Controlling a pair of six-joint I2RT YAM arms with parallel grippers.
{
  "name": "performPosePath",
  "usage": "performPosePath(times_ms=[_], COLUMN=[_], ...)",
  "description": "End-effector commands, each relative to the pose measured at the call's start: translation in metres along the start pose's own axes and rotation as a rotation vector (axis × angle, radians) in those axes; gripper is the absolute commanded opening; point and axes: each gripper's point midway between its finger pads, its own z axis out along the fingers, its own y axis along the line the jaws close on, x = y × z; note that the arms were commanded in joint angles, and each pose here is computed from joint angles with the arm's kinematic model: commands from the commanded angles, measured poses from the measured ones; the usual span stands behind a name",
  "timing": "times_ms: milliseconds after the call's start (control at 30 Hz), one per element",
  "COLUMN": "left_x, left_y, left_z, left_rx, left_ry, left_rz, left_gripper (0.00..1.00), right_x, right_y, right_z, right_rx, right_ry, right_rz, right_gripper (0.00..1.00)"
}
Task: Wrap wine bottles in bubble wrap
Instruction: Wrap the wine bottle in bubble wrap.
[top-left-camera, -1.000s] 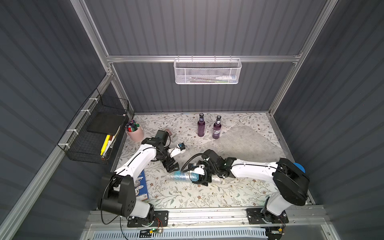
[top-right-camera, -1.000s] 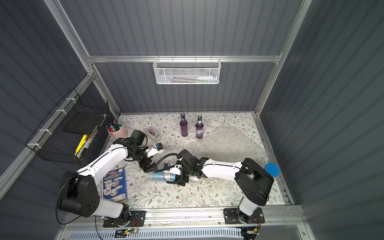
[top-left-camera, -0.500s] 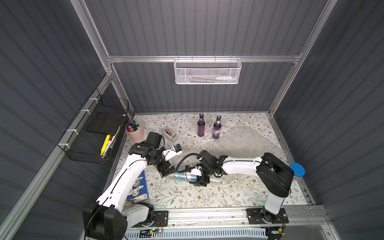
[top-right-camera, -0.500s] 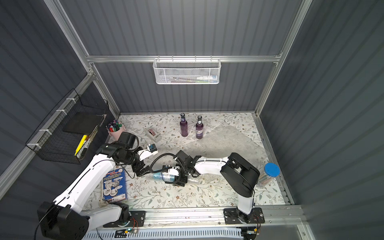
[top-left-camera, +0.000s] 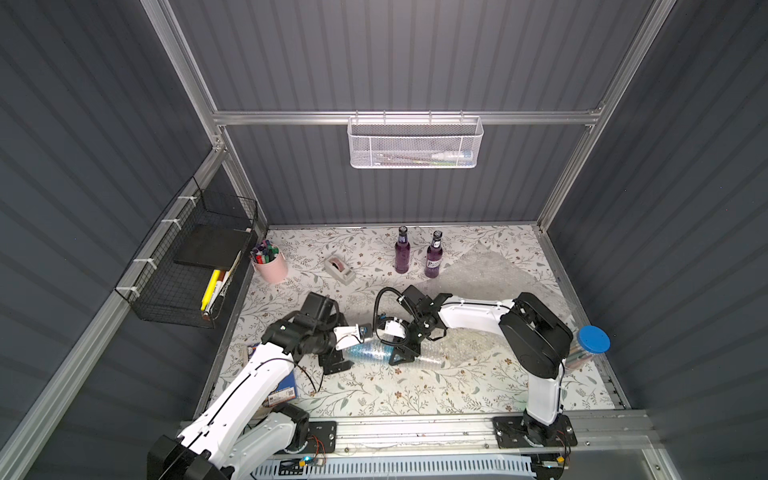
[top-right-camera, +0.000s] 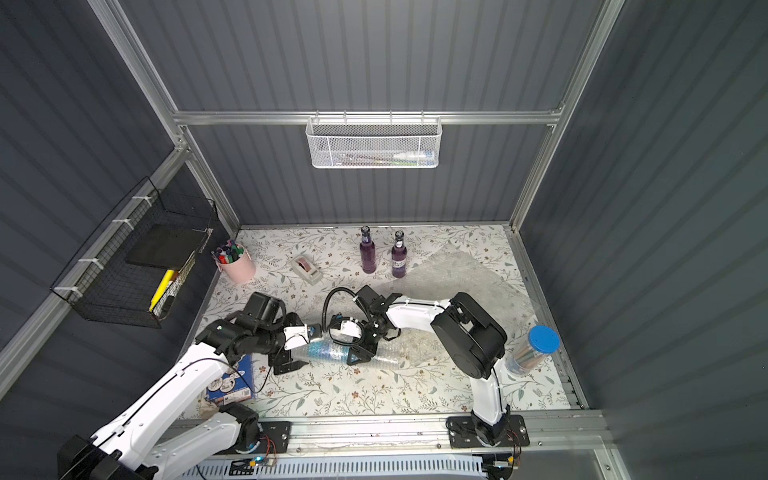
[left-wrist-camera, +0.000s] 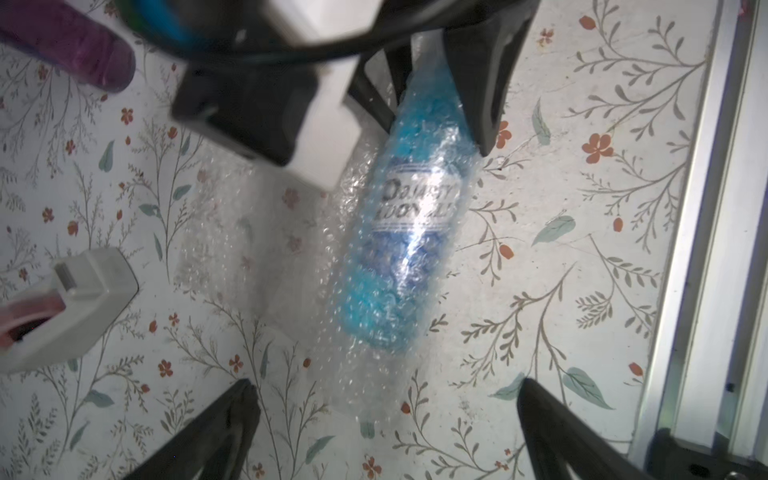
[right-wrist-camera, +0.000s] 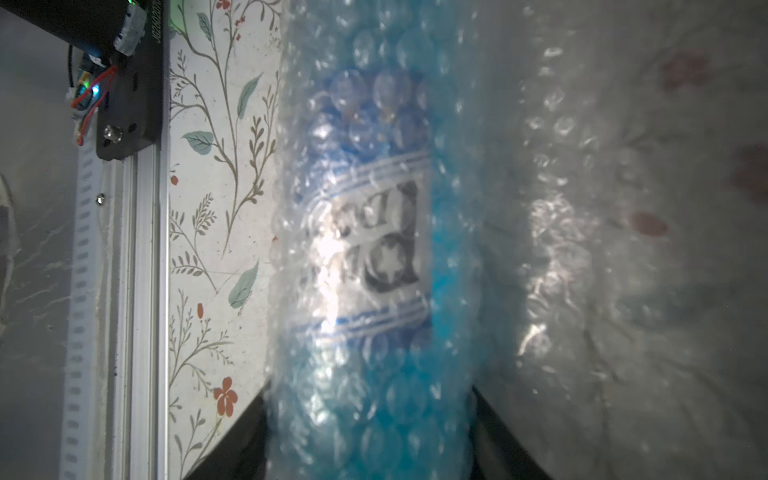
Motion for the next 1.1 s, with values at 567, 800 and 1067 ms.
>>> performPosePath(times_ms=[567,800,1067], left_x=[-0.005,-0.008,-0.004], left_y=[0.002,0.005,-0.023], left_z=[0.109,0.121,0.120], left_rx=[-0.011,0.004,0.183], left_ry=[0.123,0.127,0.120], left_rz=[0.439,0.336,0.192], left_gripper=[0.88,0.58,0.51], right_x=[0.012,0.011,-0.007], right_y=[0.010,0.011,0.017], right_z=[-0.003,-0.004,-0.035], right_rx=[-0.301,-0.301,-0.226], right_ry=[0.009,0.008,-0.057], right_rz=[0.259,0.260,0.218], right_gripper=[0.53,0.63,0.77])
